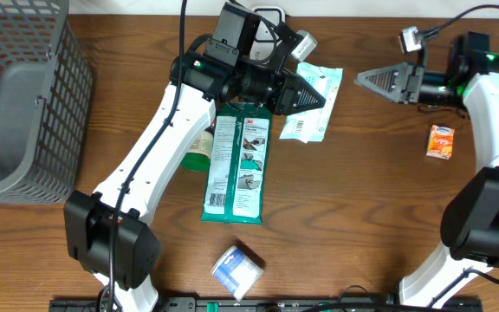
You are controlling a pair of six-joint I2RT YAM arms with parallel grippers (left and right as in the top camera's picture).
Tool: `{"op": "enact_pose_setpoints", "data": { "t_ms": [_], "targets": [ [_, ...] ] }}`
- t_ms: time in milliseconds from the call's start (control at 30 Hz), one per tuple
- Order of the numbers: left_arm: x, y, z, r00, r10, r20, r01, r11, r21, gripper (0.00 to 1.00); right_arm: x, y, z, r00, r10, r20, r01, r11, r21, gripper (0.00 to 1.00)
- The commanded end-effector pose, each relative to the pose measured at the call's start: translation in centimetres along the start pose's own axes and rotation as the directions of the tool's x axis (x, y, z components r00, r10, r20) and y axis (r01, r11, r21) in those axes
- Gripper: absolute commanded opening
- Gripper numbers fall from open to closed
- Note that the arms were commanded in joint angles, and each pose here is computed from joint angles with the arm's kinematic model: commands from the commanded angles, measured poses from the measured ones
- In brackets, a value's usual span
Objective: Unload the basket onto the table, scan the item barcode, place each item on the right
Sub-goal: 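Bring the wipes pack back to center and reach the right gripper in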
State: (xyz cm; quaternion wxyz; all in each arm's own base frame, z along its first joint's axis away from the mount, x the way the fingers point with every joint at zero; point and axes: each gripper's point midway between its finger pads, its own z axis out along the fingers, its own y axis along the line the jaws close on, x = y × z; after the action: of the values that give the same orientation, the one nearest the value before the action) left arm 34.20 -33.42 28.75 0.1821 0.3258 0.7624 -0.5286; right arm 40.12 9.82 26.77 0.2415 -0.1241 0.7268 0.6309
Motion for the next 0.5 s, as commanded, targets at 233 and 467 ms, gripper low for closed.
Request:
{"op": "enact_pose_setpoints", "data": {
  "t_ms": [233, 467],
  "targets": [
    [0.3, -1.1, 0.0, 1.0, -0.007, -0.01, 0.008, 0.995, 0.102, 0.08, 0.6, 3.5, 3.6, 0.978, -0.205, -0.029, 0.199, 0.971, -0.131, 0.56],
    [-0.1, -0.2, -1.0, 1.0, -0.018, 0.011, 0.017, 0.996, 0.084, 0.08, 0.7, 6.2, 3.5, 0.968, -0.248, -0.028, 0.242, 0.961, -0.137, 0.58]
  ]
}}
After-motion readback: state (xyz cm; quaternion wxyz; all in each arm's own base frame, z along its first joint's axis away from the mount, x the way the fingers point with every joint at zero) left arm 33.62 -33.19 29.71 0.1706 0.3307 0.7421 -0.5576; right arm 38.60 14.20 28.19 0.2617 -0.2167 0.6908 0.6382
